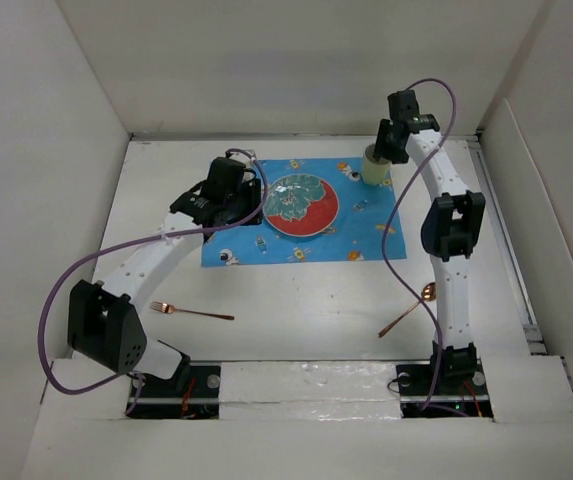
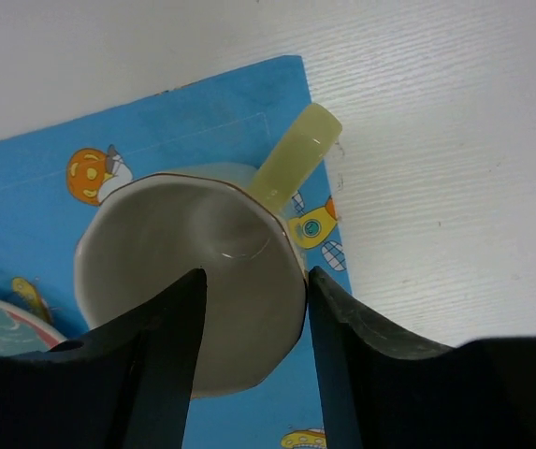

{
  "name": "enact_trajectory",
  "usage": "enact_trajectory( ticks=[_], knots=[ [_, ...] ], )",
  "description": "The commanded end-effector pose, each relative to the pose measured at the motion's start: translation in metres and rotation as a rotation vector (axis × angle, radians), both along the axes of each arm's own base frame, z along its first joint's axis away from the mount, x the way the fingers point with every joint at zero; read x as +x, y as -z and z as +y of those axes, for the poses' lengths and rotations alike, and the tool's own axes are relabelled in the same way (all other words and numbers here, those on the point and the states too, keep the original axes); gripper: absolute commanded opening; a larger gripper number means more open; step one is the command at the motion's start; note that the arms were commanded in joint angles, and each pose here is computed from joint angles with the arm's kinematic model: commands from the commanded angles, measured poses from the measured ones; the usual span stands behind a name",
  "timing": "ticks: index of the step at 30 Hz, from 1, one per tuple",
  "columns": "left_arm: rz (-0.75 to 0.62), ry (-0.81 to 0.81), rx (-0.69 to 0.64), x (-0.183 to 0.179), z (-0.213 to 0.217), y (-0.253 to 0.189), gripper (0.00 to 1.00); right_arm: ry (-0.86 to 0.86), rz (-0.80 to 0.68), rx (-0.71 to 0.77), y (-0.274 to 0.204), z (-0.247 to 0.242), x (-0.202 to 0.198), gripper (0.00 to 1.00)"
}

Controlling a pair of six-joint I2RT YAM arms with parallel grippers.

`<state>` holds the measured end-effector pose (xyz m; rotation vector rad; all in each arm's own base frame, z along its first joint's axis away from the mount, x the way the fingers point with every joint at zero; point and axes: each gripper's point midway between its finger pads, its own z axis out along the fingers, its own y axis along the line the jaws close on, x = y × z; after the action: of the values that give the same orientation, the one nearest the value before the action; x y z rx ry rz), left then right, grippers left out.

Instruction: Set the dinner table for one person

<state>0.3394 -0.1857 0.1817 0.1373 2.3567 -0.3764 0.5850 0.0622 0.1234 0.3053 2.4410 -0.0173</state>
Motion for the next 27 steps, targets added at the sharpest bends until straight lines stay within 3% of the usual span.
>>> enact_trajectory(
  ticks=[1, 3, 4, 5, 6, 7, 8, 9, 11, 12, 16, 18, 19, 22, 27],
  knots=[
    [-0.047, 0.011, -0.042, 0.007, -0.008, -0.023, 0.36, 0.027, -0.233, 0.085, -0.102, -0.012, 0.009, 0.53],
    [-0.048, 0.022, -0.05, 0.008, -0.01, -0.027, 0.32, 0.052, -0.221, 0.107, -0.107, -0.027, -0.006, 0.49],
    [-0.057, 0.034, -0.063, 0.008, -0.013, -0.033, 0.29, 0.055, -0.311, 0.13, -0.151, -0.026, -0.02, 0.25],
    [-0.061, 0.04, -0.071, 0.007, -0.014, -0.037, 0.25, 0.081, -0.223, 0.125, -0.113, -0.035, -0.042, 0.14],
    [-0.066, 0.044, -0.078, 0.006, -0.015, -0.039, 0.1, 0.099, -0.233, 0.138, -0.112, -0.036, -0.057, 0.02],
    [-0.061, 0.058, -0.086, 0.004, -0.017, -0.039, 0.04, 0.108, -0.372, 0.162, -0.161, -0.041, -0.079, 0.0],
    [-0.07, 0.062, -0.094, 0.001, -0.017, -0.043, 0.0, 0.13, -0.357, 0.173, -0.148, -0.046, -0.099, 0.0],
    [-0.072, 0.07, -0.1, -0.001, -0.017, -0.044, 0.0, 0.158, -0.229, 0.203, -0.089, -0.043, -0.136, 0.0],
    [-0.065, 0.087, -0.104, -0.009, -0.016, -0.041, 0.0, 0.185, -0.236, 0.241, -0.084, -0.049, -0.187, 0.0],
    [-0.063, 0.093, -0.108, -0.012, -0.016, -0.04, 0.0, 0.213, -0.097, 0.271, -0.032, -0.043, -0.229, 0.0],
    [-0.05, 0.116, -0.121, -0.027, -0.014, -0.032, 0.0, 0.324, 0.078, 0.324, 0.018, -0.042, -0.34, 0.0],
    [-0.063, 0.126, -0.133, -0.032, -0.013, -0.036, 0.12, 0.35, 0.041, 0.388, 0.012, -0.035, -0.361, 0.06],
    [-0.06, 0.133, -0.135, -0.035, -0.013, -0.035, 0.14, 0.381, 0.1, 0.387, 0.024, -0.034, -0.38, 0.19],
    [-0.079, 0.145, -0.149, -0.04, -0.013, -0.042, 0.21, 0.391, 0.163, 0.396, 0.03, -0.029, -0.399, 0.4],
    [-0.118, 0.153, -0.164, -0.047, -0.01, -0.053, 0.22, 0.432, 0.257, 0.372, 0.052, -0.028, -0.395, 0.45]
  ],
)
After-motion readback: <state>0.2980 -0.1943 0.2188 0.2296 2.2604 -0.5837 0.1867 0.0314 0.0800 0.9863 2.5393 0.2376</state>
